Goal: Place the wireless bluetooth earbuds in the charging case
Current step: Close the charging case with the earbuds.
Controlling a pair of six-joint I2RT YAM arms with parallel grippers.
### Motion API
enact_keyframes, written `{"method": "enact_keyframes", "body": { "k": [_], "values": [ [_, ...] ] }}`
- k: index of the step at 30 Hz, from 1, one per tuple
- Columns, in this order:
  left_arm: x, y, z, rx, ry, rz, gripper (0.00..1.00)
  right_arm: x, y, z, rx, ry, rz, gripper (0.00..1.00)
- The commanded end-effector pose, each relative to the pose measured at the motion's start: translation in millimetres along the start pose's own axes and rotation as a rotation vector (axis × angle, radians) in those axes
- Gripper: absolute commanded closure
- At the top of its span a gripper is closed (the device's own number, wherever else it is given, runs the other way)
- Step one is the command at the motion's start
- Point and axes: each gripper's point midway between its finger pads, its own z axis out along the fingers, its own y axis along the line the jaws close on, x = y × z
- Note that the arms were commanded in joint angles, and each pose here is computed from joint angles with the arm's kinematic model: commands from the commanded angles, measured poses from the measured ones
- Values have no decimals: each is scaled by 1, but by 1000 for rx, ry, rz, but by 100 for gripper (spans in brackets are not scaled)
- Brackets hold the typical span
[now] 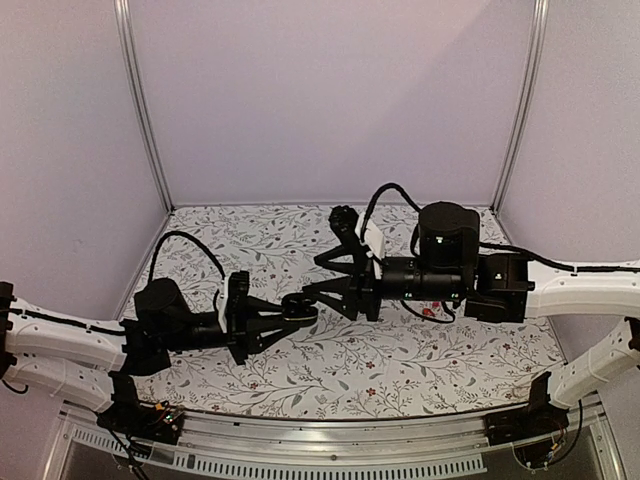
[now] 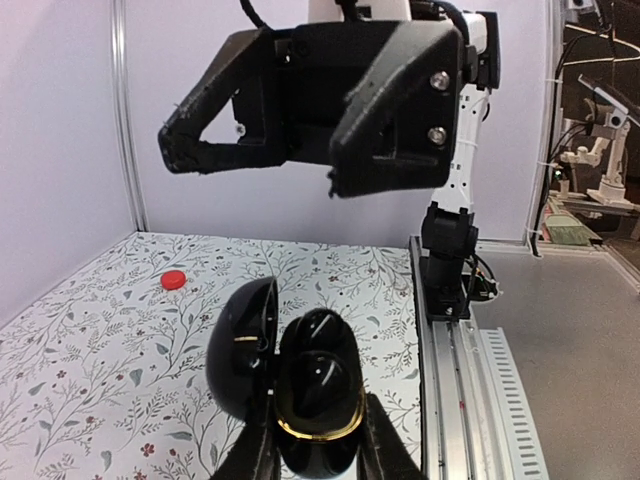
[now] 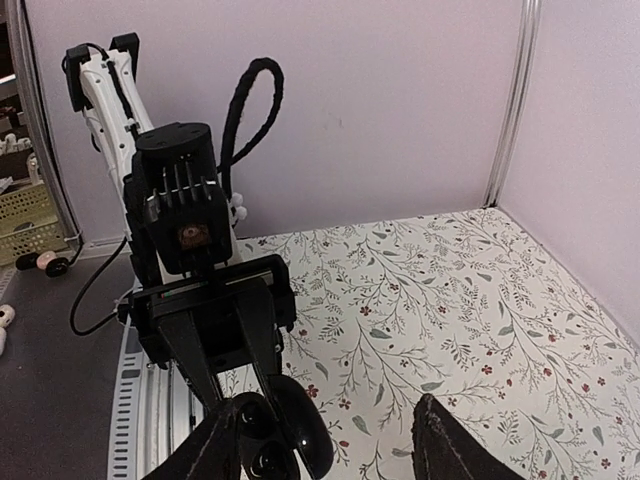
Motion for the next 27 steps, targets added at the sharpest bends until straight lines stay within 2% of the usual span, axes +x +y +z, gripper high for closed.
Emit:
{"method": "enact_keyframes", "body": {
  "k": [1, 5, 10, 15, 22, 27],
  "values": [
    [-10, 3, 2, 4, -25, 7, 100, -9, 19, -5, -168, -30, 74, 44],
    [-12, 3, 3, 7, -28, 10, 100, -3, 23, 0, -239, 0, 134, 49],
    [-12, 3, 3, 4, -26, 10, 100, 9, 36, 11, -359, 63, 190, 48],
    [-12, 3, 3, 2, -28, 12, 100, 18, 37, 19, -378, 93, 204, 46],
    [-11, 8, 1, -19, -28, 3, 100, 17, 51, 13, -466, 91, 197, 52],
    [-13, 12, 0, -34, -34, -4, 100, 28, 59, 12, -519, 135, 217, 55]
  ]
}}
